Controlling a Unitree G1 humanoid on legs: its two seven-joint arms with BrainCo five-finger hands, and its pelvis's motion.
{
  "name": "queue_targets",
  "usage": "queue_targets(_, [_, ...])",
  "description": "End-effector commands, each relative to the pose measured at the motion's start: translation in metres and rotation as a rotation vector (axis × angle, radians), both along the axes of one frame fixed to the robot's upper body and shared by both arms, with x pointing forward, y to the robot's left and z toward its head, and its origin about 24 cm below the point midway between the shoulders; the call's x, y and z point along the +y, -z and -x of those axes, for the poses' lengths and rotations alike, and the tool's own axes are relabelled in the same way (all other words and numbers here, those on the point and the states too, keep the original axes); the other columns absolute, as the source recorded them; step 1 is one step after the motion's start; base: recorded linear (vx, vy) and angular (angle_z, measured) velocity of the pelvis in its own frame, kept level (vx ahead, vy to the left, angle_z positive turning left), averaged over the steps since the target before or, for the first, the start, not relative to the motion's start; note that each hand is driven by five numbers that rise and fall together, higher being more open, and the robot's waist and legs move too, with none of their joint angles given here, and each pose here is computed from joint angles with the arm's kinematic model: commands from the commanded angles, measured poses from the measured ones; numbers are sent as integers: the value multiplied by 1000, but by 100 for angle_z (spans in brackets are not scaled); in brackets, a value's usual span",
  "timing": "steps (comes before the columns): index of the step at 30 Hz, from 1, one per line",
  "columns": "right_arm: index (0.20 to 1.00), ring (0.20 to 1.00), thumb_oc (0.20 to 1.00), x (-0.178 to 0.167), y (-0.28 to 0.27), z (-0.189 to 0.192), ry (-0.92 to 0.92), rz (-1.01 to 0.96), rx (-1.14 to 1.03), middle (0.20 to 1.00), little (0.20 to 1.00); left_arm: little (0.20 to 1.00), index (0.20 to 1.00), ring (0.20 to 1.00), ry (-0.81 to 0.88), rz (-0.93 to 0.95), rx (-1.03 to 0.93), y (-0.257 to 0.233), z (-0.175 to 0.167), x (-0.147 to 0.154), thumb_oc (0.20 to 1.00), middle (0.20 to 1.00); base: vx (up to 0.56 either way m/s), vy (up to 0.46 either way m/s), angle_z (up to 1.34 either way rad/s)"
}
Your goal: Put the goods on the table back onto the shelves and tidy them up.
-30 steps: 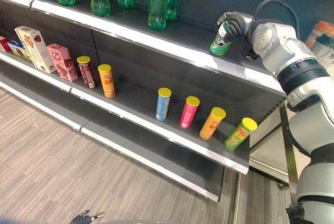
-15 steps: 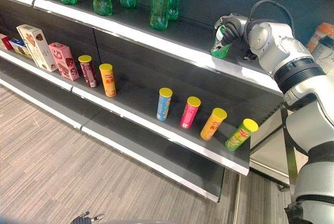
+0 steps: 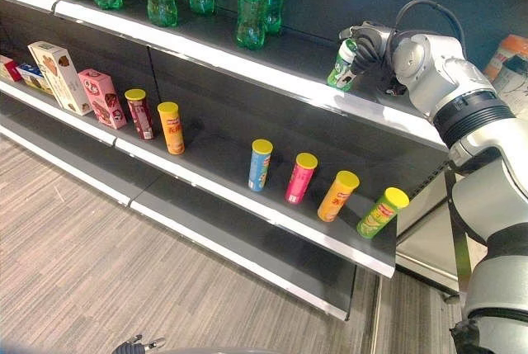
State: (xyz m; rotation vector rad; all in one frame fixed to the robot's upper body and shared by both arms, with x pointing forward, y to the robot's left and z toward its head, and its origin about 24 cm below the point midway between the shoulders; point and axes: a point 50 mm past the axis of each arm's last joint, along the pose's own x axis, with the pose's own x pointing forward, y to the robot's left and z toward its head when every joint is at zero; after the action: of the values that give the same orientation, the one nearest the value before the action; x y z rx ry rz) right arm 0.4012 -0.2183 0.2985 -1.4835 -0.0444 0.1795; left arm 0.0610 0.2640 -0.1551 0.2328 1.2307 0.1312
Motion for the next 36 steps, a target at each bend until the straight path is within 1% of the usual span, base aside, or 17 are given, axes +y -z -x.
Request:
queue_targets(1, [1000,1000,1000,10,-60,7,-7,22,-188,1000,1000,1000,1000,1000,16,-35,-33,-7,-13,15,1000,1000,0,0,0])
queue_targets(11, [1000,1000,1000,14,-71,12,-42,7,-243,1000,1000,1000,1000,1000,-5,-44,-34,-7,-10,16,1000,1000,0,0,0])
queue_targets(17, [1000,1000,1000,16,-70,12,-40,59,-238,1000,1000,1000,1000,1000,-11,-48,-35,-7,-10,17,1000,1000,0,0,0])
queue_targets(18, [1000,1000,1000,21,-72,13,-45,138,-252,1000,1000,1000,1000,1000,-11,-49,-36,-7,-10,17,1000,1000,7,3,-5])
queue_targets(20, [1000,1000,1000,22,-77,13,-25,228,-294,1000,1000,1000,1000,1000,-18,-55,-44,-8,-12,17,1000,1000,1,8,-10])
queue_targets(22, [1000,1000,1000,32,-83,15,-35,352,-365,1000,1000,1000,1000,1000,-30,-67,-52,-8,-13,17,1000,1000,-5,9,-7])
queue_targets(26, [1000,1000,1000,43,-90,20,-77,371,-425,1000,1000,1000,1000,1000,-42,-79,-53,-8,-14,18,1000,1000,-1,25,-4])
queue_targets(27, [1000,1000,1000,52,-104,35,-149,342,-548,1000,1000,1000,1000,1000,-77,-81,-59,-7,-12,17,1000,1000,10,52,-2])
queue_targets(28, [1000,1000,1000,56,-108,46,-197,322,-601,1000,1000,1000,1000,1000,-89,-85,-52,-7,-9,17,1000,1000,3,57,-2])
queue_targets(29, [1000,1000,1000,55,-108,46,-196,321,-601,1000,1000,1000,1000,1000,-88,-86,-53,-7,-9,17,1000,1000,-1,59,-9])
queue_targets(30, [1000,1000,1000,59,-115,70,-282,281,-712,1000,1000,1000,1000,1000,-104,-77,-34,-4,-3,12,1000,1000,-8,45,-12])
queue_targets(31, [1000,1000,1000,57,-114,71,-279,277,-711,1000,1000,1000,1000,1000,-103,-81,-33,-4,-3,14,1000,1000,2,63,-4])
queue_targets(33, [1000,1000,1000,54,-115,103,-369,220,-823,1000,1000,1000,1000,1000,-119,-84,-11,-2,5,11,1000,1000,0,60,-12])
queue_targets(34, [1000,1000,1000,50,-114,112,-389,186,-861,1000,1000,1000,1000,1000,-125,-83,-15,-2,5,9,1000,1000,-19,107,-37])
queue_targets(35, [1000,1000,1000,41,-101,129,-452,54,-887,1000,1000,1000,1000,1000,-138,-71,-15,1,5,2,1000,1000,-16,83,-29])
queue_targets(36, [1000,1000,1000,37,-98,131,-444,44,-885,1000,1000,1000,1000,1000,-133,-82,-13,0,6,6,1000,1000,-18,105,-20])
